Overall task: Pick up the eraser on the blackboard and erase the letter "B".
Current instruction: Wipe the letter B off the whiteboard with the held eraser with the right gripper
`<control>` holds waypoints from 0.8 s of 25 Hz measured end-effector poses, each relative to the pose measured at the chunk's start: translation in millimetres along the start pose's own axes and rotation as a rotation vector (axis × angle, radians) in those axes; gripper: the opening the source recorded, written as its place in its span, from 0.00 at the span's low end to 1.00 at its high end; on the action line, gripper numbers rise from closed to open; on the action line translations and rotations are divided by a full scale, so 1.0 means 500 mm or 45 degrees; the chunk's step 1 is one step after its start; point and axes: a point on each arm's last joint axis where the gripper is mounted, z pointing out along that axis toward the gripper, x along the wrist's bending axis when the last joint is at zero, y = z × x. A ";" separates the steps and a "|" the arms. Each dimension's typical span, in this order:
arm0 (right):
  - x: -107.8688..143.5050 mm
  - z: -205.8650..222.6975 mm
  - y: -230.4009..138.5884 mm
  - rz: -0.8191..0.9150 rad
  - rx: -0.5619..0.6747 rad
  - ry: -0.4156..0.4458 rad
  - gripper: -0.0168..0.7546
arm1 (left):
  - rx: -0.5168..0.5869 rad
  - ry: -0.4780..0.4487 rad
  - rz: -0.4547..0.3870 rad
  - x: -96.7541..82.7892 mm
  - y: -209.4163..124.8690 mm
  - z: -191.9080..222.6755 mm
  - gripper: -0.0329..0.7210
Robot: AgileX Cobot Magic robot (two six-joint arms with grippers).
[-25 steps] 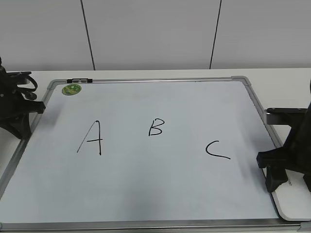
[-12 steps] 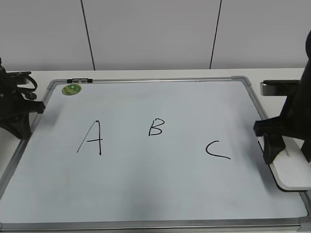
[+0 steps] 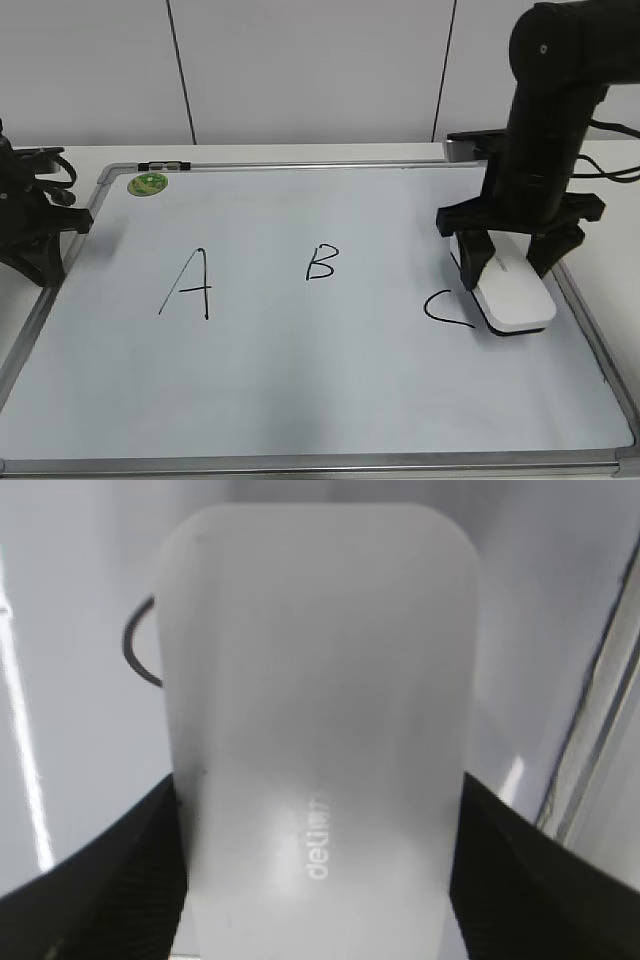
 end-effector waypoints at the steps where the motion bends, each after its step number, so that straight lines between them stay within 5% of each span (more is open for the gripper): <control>1: 0.005 0.000 0.011 -0.007 -0.010 0.001 0.71 | 0.000 0.000 0.000 0.000 0.000 0.000 0.15; 20: 0.064 0.026 0.176 -0.043 -0.156 0.241 0.71 | 0.000 -0.002 -0.001 0.000 0.000 0.000 0.16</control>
